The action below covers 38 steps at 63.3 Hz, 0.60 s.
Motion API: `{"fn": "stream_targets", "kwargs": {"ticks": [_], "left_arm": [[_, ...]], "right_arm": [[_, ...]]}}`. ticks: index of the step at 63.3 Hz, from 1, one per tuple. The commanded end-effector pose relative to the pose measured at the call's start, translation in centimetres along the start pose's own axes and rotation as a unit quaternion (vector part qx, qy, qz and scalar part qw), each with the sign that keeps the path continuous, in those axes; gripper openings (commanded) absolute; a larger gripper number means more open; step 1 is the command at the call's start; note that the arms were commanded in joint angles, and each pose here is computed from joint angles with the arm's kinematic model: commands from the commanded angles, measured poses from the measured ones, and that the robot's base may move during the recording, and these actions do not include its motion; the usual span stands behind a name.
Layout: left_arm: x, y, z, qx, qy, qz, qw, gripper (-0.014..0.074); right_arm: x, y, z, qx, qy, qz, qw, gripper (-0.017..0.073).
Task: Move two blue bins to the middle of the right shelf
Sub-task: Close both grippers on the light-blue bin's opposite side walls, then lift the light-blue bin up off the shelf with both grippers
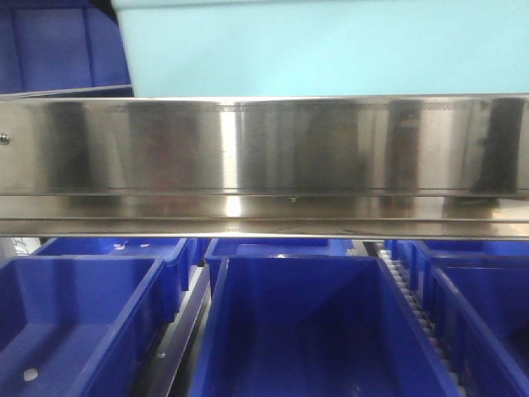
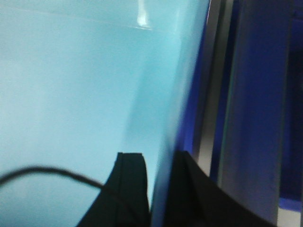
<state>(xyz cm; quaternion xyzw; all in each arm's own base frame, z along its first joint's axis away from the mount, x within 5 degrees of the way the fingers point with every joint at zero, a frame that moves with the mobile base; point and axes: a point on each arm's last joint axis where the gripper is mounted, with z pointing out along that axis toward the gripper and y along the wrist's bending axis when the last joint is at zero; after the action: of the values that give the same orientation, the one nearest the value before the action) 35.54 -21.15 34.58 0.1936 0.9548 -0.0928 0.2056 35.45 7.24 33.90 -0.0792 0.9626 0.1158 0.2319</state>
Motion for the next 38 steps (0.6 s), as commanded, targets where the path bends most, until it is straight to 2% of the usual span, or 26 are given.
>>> {"fn": "stream_targets", "kwargs": {"ticks": [1, 17, 25, 38], "left_arm": [[-0.1, -0.4, -0.6, 0.013, -0.010, 0.001, 1.000, -0.0111], [-0.1, -0.4, -1.3, 0.014, -0.018, 0.001, 1.000, -0.0111], [0.1, -0.4, -3.7, 0.014, -0.044, 0.004, 0.999, -0.0111], [0.3, -0.5, -10.3, 0.015, -0.129, 0.010, 0.991, -0.0111]], "right_arm": [[-0.2, 0.1, -0.2, -0.001, -0.004, -0.006, 1.000, -0.0155], [0.0, 0.3, -1.3, -0.002, -0.014, -0.008, 1.000, -0.0153], [0.0, 0.7, -3.4, -0.002, -0.053, -0.013, 0.999, -0.0153], [0.3, 1.5, -8.2, -0.002, -0.136, -0.024, 0.990, -0.0153]]}}
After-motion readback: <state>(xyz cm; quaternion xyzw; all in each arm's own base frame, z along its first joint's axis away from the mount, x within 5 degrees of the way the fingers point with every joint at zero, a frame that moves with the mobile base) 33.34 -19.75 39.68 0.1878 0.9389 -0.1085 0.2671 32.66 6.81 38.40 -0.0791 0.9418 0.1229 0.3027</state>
